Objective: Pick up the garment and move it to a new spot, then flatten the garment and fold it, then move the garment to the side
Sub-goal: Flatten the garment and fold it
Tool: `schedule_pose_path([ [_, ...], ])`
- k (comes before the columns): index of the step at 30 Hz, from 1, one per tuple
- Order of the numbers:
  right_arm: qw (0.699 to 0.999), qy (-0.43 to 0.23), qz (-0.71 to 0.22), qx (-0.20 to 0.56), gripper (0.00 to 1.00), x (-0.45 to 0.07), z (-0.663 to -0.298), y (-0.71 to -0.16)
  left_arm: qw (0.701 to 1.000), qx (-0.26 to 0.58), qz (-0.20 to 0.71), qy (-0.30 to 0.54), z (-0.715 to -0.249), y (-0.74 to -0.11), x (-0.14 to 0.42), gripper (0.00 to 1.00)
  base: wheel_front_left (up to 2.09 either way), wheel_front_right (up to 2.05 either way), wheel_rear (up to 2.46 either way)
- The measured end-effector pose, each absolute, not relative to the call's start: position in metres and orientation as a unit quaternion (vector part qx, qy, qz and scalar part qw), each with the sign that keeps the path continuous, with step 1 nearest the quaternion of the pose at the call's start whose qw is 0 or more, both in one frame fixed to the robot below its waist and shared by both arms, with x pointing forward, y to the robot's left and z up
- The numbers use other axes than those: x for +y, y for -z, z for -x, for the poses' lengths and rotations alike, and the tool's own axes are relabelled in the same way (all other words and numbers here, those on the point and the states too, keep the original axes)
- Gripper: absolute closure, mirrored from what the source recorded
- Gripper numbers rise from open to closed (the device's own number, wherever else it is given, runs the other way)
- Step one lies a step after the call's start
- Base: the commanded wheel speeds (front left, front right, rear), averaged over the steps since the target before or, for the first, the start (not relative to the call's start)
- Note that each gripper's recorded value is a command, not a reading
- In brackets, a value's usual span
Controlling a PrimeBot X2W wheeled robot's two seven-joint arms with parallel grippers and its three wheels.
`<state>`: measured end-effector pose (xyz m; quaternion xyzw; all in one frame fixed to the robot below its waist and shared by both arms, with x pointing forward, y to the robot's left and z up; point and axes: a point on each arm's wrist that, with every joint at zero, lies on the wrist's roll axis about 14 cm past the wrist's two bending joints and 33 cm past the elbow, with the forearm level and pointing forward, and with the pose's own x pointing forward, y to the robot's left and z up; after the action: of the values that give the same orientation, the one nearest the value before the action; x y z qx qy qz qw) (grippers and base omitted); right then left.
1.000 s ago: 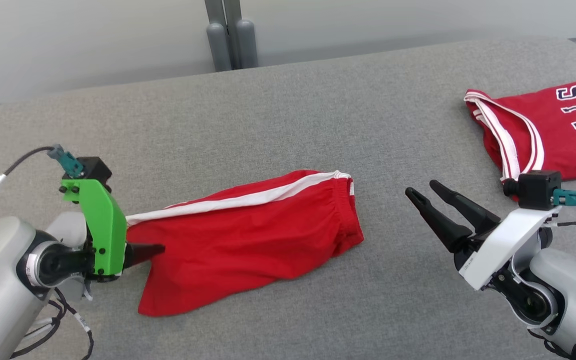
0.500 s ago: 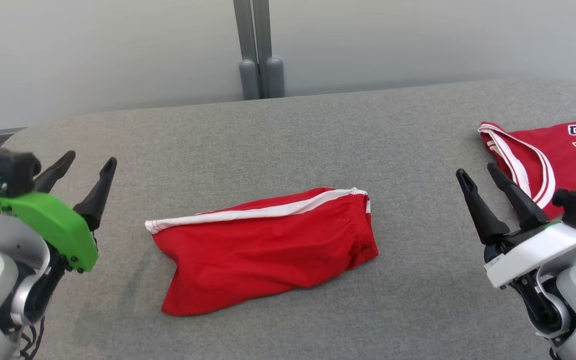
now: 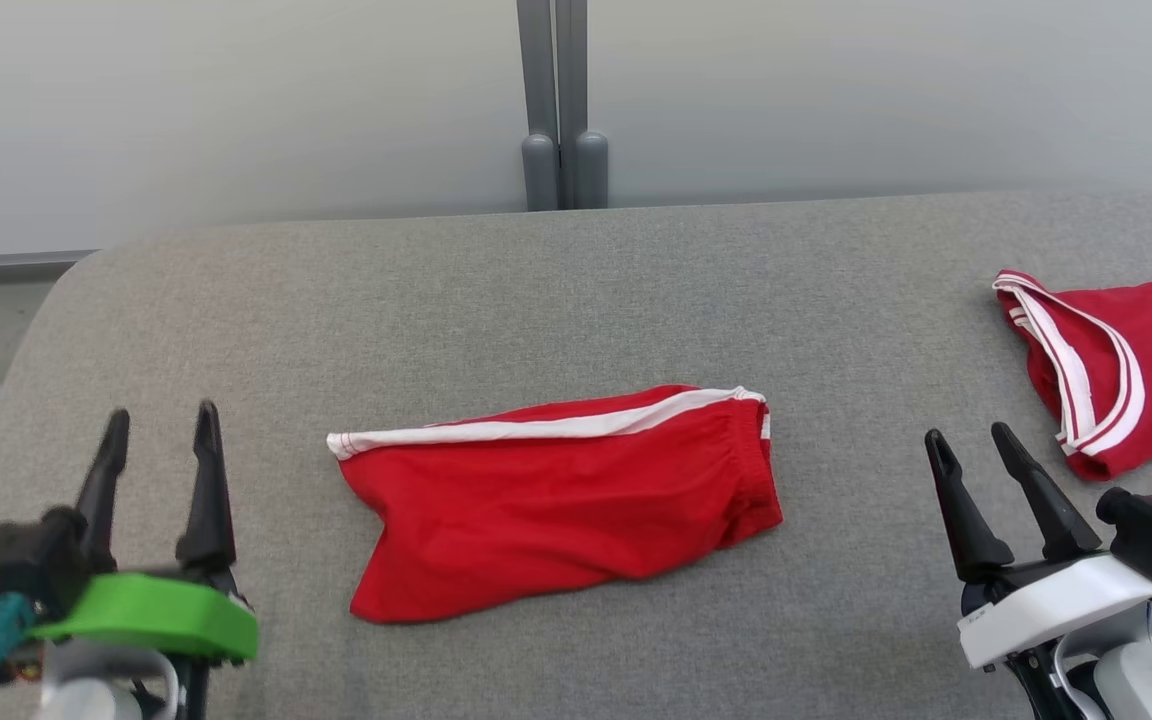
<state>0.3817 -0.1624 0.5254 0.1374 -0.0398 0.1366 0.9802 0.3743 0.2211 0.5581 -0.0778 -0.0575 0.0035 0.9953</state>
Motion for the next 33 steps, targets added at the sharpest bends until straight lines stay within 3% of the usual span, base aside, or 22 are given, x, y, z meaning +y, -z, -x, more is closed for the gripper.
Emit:
schedule_pose_path([
  [13, 0.981, -0.15, -0.123, -0.008, 0.0, -0.152, -0.381, -0.507, 0.995, -0.047, 0.089, -0.011, -0.355, -0.524, 0.205, 0.0, 0.0, 0.0, 0.0],
  [23, 0.968, -0.225, -0.098, 0.053, 0.0, -0.088, -0.411, -0.494, 0.994, -0.039, 0.102, -0.01, -0.346, -0.512, 0.202, 0.0, 0.0, 0.0, 0.0],
  [33, 0.963, -0.224, -0.093, 0.122, 0.0, -0.072, -0.435, -0.452, 0.993, -0.015, 0.106, -0.052, -0.329, -0.491, 0.225, 0.0, 0.0, 0.0, 0.0],
])
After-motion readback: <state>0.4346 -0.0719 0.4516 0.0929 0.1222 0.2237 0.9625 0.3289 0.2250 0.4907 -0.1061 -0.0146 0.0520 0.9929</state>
